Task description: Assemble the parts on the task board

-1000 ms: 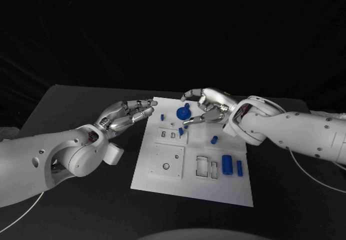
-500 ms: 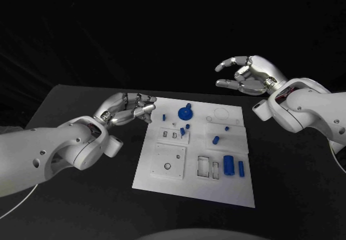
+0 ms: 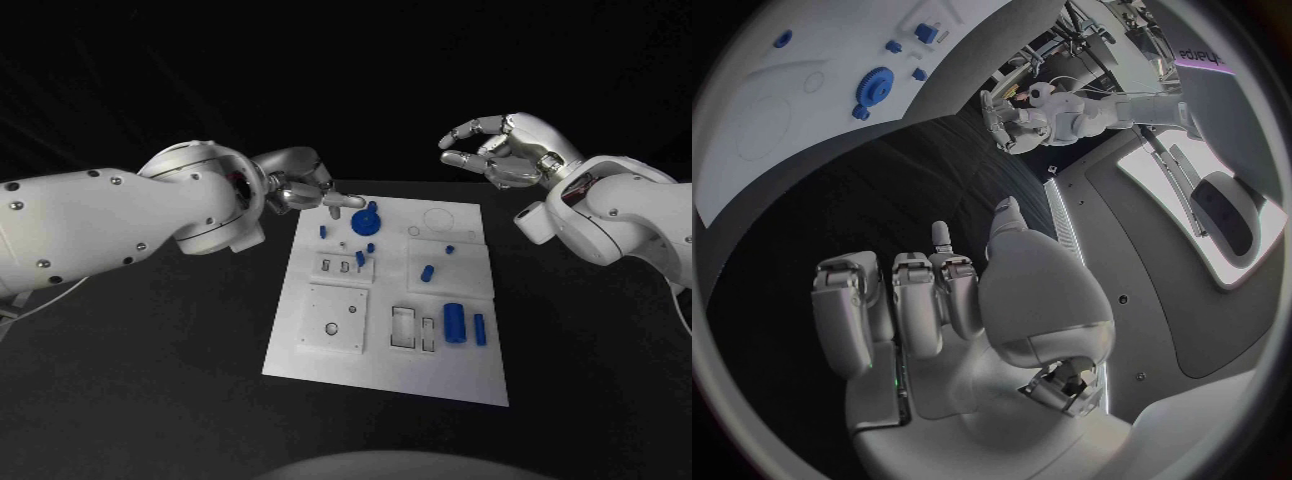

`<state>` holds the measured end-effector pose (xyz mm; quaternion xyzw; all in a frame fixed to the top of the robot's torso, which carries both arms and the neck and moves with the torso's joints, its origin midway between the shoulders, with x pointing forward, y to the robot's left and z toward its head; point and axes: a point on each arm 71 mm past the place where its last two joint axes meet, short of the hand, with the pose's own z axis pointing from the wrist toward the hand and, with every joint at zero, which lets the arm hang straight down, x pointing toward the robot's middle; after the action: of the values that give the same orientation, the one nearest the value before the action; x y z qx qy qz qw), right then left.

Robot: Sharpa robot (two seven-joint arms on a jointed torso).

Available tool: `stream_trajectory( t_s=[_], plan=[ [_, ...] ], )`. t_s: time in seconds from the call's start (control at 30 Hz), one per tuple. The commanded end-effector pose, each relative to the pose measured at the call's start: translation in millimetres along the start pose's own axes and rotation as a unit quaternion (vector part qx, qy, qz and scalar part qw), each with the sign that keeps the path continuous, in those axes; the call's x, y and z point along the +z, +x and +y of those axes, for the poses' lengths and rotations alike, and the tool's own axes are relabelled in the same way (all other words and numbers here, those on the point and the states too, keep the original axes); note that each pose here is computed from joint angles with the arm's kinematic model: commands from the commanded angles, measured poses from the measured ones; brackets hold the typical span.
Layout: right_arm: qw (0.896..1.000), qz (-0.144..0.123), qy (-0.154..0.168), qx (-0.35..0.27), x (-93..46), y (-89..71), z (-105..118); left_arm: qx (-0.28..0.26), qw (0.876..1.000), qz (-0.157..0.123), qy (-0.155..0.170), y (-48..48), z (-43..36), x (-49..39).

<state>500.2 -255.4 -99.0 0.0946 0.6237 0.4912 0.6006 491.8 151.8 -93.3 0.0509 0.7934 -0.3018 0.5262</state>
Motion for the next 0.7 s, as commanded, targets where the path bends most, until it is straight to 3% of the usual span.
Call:
stream_trajectory(
  t_s=[0.03, 0.1, 0.2, 0.37, 0.7],
  plan=[
    [0.999, 0.033, 0.024, 0.009, 2.2, 7.7, -4, 0.085, 0.973, 0.148, -0.155, 15.0, 14.0, 7.8],
    [0.999, 0.038, 0.027, 0.01, 2.8, 10.0, -5, 0.084, 0.964, 0.179, -0.178, 17.3, 9.5, 16.6],
    [0.998, 0.045, 0.031, 0.012, 2.2, 12.7, -6, 0.084, 0.956, 0.202, -0.197, 19.5, 2.5, 27.0],
    [0.998, 0.056, 0.036, 0.016, -0.2, 15.1, -7, 0.087, 0.949, 0.213, -0.217, 20.0, -4.9, 38.4],
    [0.997, 0.066, 0.044, 0.018, -1.5, 16.8, -9, 0.076, 0.946, 0.22, -0.226, 19.9, -9.9, 50.0]
  ],
)
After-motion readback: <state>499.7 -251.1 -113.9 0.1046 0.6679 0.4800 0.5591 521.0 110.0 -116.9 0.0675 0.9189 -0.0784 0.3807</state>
